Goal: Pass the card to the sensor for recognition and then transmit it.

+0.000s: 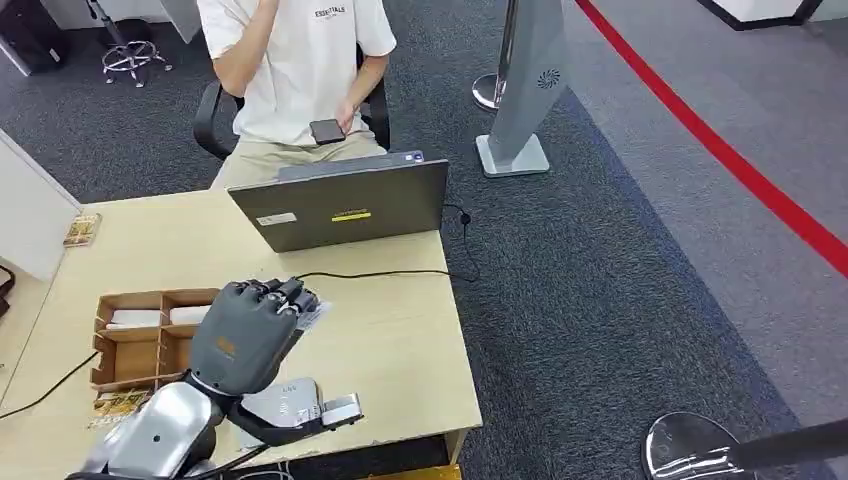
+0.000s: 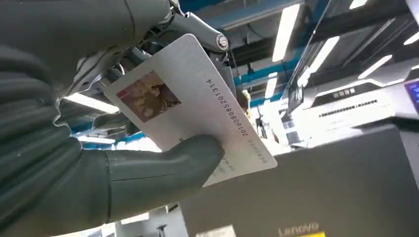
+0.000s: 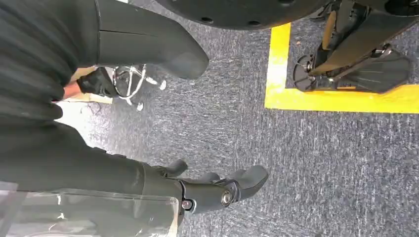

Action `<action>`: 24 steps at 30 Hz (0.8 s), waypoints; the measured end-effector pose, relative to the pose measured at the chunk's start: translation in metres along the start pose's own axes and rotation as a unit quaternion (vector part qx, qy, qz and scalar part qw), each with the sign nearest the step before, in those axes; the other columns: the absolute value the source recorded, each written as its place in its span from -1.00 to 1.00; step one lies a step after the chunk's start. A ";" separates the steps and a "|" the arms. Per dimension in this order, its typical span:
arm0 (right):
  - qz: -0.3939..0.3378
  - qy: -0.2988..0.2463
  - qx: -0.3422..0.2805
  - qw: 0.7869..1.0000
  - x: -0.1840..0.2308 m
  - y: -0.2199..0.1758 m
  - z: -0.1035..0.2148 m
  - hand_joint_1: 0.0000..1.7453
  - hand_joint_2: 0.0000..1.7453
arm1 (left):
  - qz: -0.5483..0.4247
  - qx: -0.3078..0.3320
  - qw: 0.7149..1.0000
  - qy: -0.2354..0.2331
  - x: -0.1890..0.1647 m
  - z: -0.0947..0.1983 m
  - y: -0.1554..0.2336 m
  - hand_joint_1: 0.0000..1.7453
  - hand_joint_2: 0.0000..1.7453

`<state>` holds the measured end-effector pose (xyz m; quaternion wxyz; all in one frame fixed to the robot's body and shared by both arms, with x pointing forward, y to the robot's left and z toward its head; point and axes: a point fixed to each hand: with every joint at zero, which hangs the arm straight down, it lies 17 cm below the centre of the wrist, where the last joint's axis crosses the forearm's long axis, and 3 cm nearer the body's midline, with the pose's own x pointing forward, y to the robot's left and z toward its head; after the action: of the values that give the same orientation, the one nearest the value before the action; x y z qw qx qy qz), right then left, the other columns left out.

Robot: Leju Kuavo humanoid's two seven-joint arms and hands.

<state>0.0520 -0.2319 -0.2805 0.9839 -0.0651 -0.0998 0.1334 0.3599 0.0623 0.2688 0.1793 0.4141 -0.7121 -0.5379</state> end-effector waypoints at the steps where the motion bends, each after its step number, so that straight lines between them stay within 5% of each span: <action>1: -0.001 0.002 0.000 1.000 0.000 0.000 0.000 -1.00 1.00 | -0.001 -0.004 1.000 0.007 0.000 0.004 -0.004 1.00 1.00; 24: -0.005 0.011 -0.002 1.000 0.000 0.005 0.001 -1.00 1.00 | 0.010 -0.087 0.996 0.029 0.004 0.055 -0.066 1.00 1.00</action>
<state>0.0510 -0.2270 -0.2803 0.9855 -0.0676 -0.0893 0.1273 0.3450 0.0874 0.1882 0.2403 0.4050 -0.6609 -0.5843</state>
